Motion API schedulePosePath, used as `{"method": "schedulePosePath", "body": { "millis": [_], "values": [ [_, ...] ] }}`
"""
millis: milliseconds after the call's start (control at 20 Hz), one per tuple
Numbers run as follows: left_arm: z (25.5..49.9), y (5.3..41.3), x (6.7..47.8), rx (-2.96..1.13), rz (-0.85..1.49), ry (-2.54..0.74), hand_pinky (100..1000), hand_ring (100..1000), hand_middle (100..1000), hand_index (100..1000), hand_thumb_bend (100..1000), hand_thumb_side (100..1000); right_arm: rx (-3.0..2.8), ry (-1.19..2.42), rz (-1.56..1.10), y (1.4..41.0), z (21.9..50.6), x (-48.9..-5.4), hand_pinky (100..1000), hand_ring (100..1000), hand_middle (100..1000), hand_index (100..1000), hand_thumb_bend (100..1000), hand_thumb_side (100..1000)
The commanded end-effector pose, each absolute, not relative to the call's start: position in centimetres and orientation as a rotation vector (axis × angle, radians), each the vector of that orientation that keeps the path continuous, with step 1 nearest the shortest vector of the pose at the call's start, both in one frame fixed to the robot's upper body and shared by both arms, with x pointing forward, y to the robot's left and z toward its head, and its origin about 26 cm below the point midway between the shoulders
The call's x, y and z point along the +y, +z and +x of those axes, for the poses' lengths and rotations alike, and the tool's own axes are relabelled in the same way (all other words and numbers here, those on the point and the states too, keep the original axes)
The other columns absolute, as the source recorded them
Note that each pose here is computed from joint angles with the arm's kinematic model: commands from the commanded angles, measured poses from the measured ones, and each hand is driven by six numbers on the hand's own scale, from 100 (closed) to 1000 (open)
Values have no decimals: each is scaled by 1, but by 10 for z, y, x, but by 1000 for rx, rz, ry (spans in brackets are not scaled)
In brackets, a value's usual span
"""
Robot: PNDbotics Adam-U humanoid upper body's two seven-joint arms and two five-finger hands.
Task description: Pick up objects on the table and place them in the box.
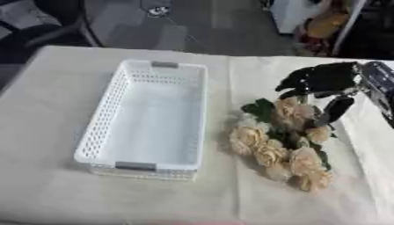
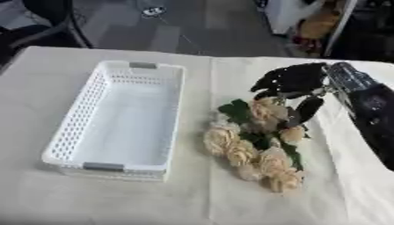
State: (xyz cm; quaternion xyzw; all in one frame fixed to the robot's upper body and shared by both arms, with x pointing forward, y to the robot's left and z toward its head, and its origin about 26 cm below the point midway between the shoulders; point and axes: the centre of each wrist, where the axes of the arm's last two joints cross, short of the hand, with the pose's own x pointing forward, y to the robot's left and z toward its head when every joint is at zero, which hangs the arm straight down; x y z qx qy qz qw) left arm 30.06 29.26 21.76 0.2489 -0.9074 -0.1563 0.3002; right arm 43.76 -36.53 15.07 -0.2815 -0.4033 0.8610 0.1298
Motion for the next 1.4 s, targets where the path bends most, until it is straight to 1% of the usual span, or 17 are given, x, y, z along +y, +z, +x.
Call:
{"method": "schedulePosePath", "body": {
  "millis": [50, 400, 550, 600, 650, 800, 900, 1150, 1300, 1350, 1400],
  "values": [
    [298, 227, 292, -2438, 667, -435, 572, 713, 738, 795, 100, 780, -1137, 2513, -867, 159, 437, -375, 1000, 1000, 1000, 969, 443, 635],
    [298, 227, 292, -2436, 669, -439, 572, 713, 738, 795, 100, 780, -1076, 2528, -896, 155, 435, -388, 1000, 1000, 1000, 977, 444, 654],
    [298, 227, 292, -2435, 667, -441, 572, 713, 738, 795, 100, 780, -1051, 2531, -896, 152, 435, -392, 1000, 1000, 1000, 984, 447, 675],
    [298, 227, 292, -2435, 666, -442, 572, 713, 738, 795, 100, 780, -1041, 2534, -890, 149, 435, -392, 1000, 1000, 1000, 984, 447, 675],
    [298, 227, 292, -2436, 664, -442, 572, 713, 737, 795, 100, 780, -1032, 2538, -879, 145, 435, -391, 1000, 1000, 1000, 991, 450, 700],
    [299, 227, 291, -2440, 658, -443, 572, 715, 738, 795, 100, 780, -987, 2565, -827, 126, 436, -385, 1000, 1000, 1000, 987, 455, 738],
    [299, 228, 290, -2442, 655, -443, 572, 716, 738, 795, 100, 780, -962, 2580, -791, 113, 436, -381, 1000, 1000, 1000, 984, 458, 747],
    [299, 228, 289, -2447, 650, -442, 572, 716, 738, 795, 100, 780, -958, 2577, -751, 93, 434, -380, 991, 1000, 1000, 980, 459, 733],
    [299, 228, 289, -2448, 646, -445, 572, 716, 737, 795, 100, 779, -988, 2568, -746, 87, 432, -380, 971, 998, 1000, 972, 457, 697],
    [299, 228, 288, -2449, 645, -446, 572, 716, 738, 795, 100, 780, -997, 2568, -747, 87, 432, -381, 980, 1000, 1000, 976, 457, 707],
    [299, 229, 288, -2449, 644, -447, 572, 716, 737, 795, 100, 779, -1009, 2566, -749, 86, 432, -380, 941, 967, 1000, 960, 454, 637]
  ]
}}
